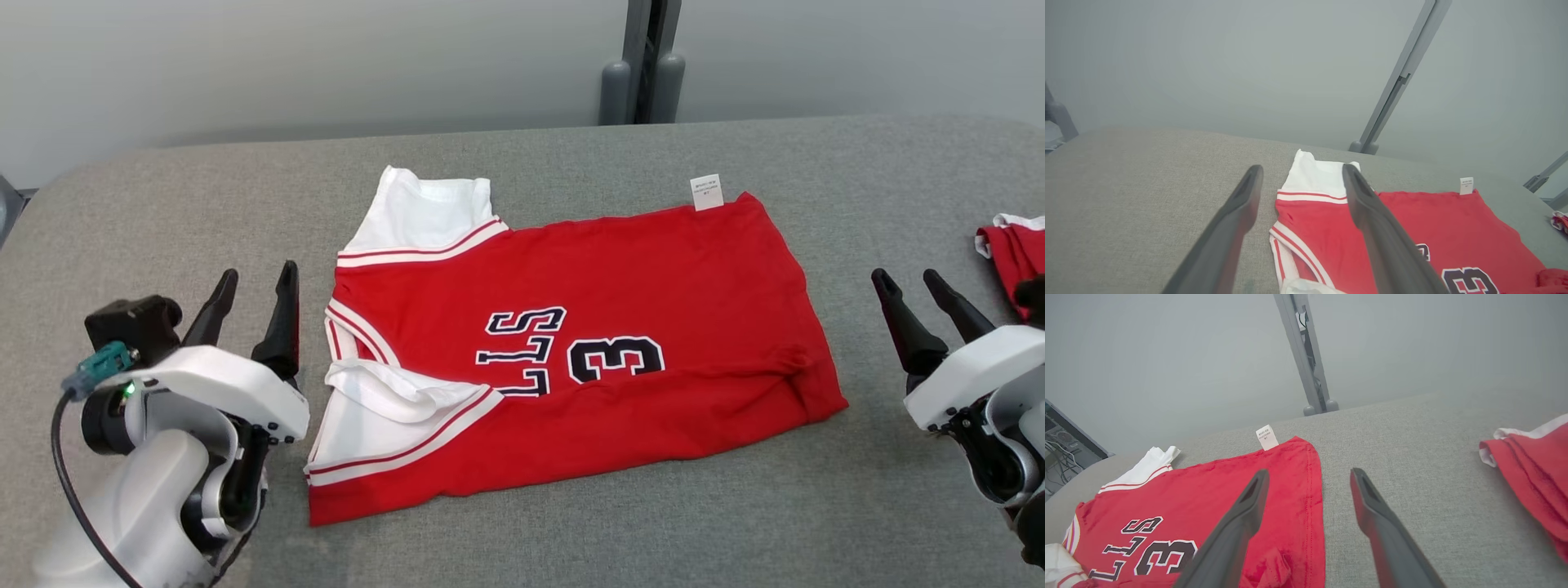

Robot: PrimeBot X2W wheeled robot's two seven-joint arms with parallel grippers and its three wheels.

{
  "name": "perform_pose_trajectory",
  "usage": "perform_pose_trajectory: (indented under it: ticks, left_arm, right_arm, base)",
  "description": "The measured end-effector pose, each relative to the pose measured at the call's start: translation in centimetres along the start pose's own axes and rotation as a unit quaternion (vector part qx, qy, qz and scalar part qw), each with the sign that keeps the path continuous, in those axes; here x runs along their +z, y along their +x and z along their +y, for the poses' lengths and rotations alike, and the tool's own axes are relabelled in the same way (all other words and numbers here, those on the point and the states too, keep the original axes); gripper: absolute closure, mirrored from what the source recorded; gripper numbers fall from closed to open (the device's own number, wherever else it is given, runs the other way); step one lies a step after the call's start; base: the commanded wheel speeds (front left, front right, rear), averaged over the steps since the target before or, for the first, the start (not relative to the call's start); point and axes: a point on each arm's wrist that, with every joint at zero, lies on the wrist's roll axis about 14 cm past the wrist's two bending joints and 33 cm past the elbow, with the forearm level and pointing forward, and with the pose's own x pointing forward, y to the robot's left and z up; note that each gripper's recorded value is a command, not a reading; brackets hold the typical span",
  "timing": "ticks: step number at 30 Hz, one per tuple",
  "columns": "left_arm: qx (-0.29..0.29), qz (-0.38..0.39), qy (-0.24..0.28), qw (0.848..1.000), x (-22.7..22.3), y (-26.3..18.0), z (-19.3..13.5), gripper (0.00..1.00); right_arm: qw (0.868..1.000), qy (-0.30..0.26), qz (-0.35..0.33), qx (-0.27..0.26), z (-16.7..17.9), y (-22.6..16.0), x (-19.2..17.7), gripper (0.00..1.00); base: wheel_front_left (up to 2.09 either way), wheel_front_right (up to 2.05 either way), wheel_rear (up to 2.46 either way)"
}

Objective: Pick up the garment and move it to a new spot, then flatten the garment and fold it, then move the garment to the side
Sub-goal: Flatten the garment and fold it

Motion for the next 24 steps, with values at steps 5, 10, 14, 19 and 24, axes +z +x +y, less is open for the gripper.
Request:
perform_pose_trajectory:
  ticks: [5, 10, 14, 19, 24]
  left_arm:
    - [0.013, -0.048, -0.005, 0.999, 1.4, -1.2, -0.6, 0.0]
    - [0.04, -0.07, -0.001, 0.997, 0.1, -3.9, -0.1, 0.0]
    - [0.053, -0.077, 0.005, 0.996, -1.1, -5.7, -0.1, 0.0]
    - [0.066, -0.056, 0.001, 0.996, -3.9, -7.6, 0.1, 0.0]
    - [0.072, -0.023, 0.005, 0.997, -6.7, -8.5, 0.4, 0.0]
  right_arm:
    - [0.998, -0.039, -0.052, 0.003, 0.2, -0.9, 2.8, 0.0]
    - [0.994, -0.061, -0.089, -0.003, 1.1, -3.5, 2.3, 0.0]
    - [0.992, -0.062, -0.107, -0.016, 1.8, -5.5, 1.4, 0.0]
    - [0.99, -0.051, -0.125, -0.033, 2.4, -7.1, 0.6, 0.0]
    - [0.99, -0.046, -0.129, -0.042, 2.7, -7.9, 0.1, 0.0]
  base:
    - [0.0, 0.0, 0.0]
    - [0.0, 0.0, 0.0]
    - [0.0, 0.0, 0.0]
    - [0.0, 0.0, 0.0]
    - [0.0, 0.0, 0.0]
